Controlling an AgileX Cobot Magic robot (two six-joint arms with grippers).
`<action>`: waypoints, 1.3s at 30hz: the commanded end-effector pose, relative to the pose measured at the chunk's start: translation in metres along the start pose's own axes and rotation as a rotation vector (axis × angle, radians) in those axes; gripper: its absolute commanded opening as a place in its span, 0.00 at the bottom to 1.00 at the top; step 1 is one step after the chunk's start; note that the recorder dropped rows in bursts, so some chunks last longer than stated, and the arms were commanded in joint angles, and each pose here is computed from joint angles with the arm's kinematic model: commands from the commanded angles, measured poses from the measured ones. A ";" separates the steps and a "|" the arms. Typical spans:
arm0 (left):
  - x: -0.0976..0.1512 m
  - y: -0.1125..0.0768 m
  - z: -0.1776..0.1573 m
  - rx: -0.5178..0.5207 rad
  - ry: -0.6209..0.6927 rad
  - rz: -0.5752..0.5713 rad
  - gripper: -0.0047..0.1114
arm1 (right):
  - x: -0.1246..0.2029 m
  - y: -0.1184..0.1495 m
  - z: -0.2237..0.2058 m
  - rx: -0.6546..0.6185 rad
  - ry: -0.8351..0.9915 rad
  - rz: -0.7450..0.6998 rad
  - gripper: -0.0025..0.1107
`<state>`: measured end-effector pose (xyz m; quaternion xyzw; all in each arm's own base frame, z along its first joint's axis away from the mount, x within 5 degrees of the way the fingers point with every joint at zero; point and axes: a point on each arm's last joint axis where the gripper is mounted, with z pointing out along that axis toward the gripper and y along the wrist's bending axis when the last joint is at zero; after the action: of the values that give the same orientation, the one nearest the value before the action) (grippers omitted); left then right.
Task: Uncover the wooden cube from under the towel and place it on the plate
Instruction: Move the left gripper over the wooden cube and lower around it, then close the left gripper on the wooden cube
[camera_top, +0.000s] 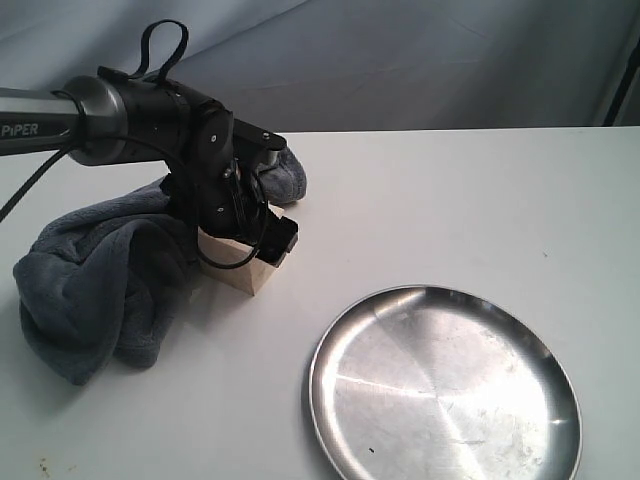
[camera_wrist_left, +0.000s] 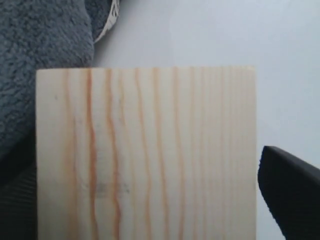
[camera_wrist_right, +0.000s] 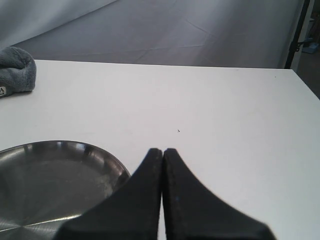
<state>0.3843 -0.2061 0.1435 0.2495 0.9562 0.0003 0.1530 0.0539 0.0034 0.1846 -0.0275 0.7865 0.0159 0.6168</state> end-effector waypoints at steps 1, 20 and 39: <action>0.000 -0.001 0.002 0.001 -0.001 -0.005 0.94 | 0.000 0.000 0.000 -0.002 -0.010 0.000 0.02; 0.007 -0.003 0.028 0.002 0.062 -0.001 0.94 | 0.000 0.000 0.000 -0.002 -0.010 0.000 0.02; 0.005 -0.003 0.026 0.002 0.043 -0.024 0.20 | 0.000 0.000 0.000 -0.002 -0.010 0.000 0.02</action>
<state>0.3856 -0.2058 0.1156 0.2407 0.9625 0.0067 0.1253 0.0539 0.0034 0.1846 -0.0275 0.7865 0.0159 0.6168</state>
